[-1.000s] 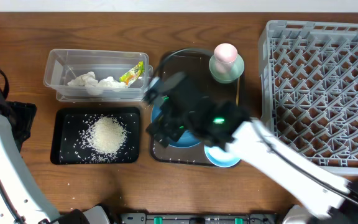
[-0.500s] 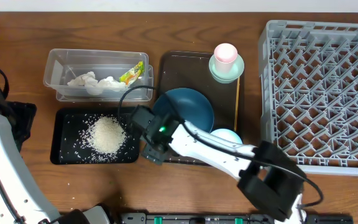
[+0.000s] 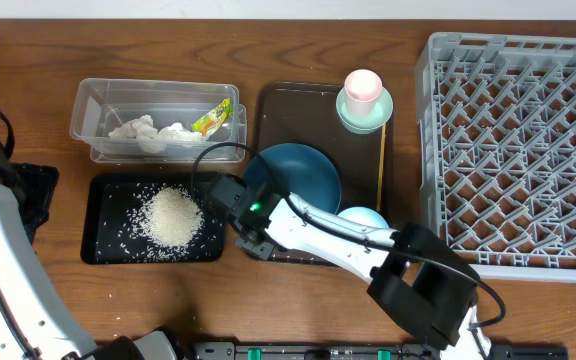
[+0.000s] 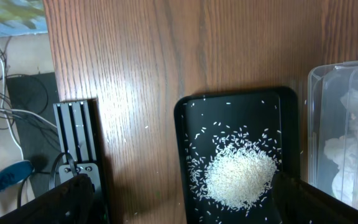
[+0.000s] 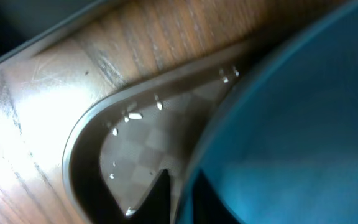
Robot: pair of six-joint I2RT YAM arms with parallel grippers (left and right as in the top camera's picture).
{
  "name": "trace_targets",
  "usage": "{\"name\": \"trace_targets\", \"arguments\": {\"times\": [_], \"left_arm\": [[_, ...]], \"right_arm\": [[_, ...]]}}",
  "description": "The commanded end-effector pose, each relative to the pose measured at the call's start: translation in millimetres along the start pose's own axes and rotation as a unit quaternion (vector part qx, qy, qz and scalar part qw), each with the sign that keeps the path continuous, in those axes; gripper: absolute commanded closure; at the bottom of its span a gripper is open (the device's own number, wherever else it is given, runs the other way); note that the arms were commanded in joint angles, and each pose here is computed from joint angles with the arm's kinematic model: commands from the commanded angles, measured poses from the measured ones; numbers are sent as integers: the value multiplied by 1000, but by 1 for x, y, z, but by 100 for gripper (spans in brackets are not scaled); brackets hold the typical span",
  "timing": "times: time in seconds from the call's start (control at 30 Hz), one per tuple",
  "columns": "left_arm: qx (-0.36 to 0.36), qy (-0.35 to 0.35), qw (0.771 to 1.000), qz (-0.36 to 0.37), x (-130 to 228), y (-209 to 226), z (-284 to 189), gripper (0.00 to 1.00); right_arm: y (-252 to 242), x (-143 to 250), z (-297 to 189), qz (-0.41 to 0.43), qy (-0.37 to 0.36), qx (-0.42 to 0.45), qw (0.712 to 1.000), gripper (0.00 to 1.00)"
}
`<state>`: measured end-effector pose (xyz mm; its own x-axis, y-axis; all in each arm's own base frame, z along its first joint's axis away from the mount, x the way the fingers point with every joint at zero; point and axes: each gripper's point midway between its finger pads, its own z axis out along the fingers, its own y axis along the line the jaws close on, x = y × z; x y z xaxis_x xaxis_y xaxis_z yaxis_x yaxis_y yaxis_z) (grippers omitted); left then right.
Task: Sort waste into correct bins and load items into the dishwasher rack
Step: 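Grasp the blue plate rim with the right gripper, then lift the blue plate and carry it right toward the dish rack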
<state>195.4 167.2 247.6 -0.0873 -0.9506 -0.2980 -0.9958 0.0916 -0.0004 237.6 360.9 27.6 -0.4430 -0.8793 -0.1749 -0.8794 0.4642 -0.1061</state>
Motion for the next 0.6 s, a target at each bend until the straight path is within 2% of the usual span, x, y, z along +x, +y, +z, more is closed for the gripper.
{"name": "trace_targets", "arguments": {"times": [0.0,0.3,0.43,0.57], "left_arm": [[-4,-2,1000,-10,-2,2,0,7],[-4,-2,1000,-10,-2,2,0,7],[-4,-2,1000,-10,-2,2,0,7],[-4,-2,1000,-10,-2,2,0,7]], "right_arm": [[-2,-23,-24,1,-28,8,1000,99],[-27,-52,-101,40,-63,14,997,99],[-77,-52,-155,98,-100,41,989,99],[-149,-27,-209,212,-152,58,964,99]]}}
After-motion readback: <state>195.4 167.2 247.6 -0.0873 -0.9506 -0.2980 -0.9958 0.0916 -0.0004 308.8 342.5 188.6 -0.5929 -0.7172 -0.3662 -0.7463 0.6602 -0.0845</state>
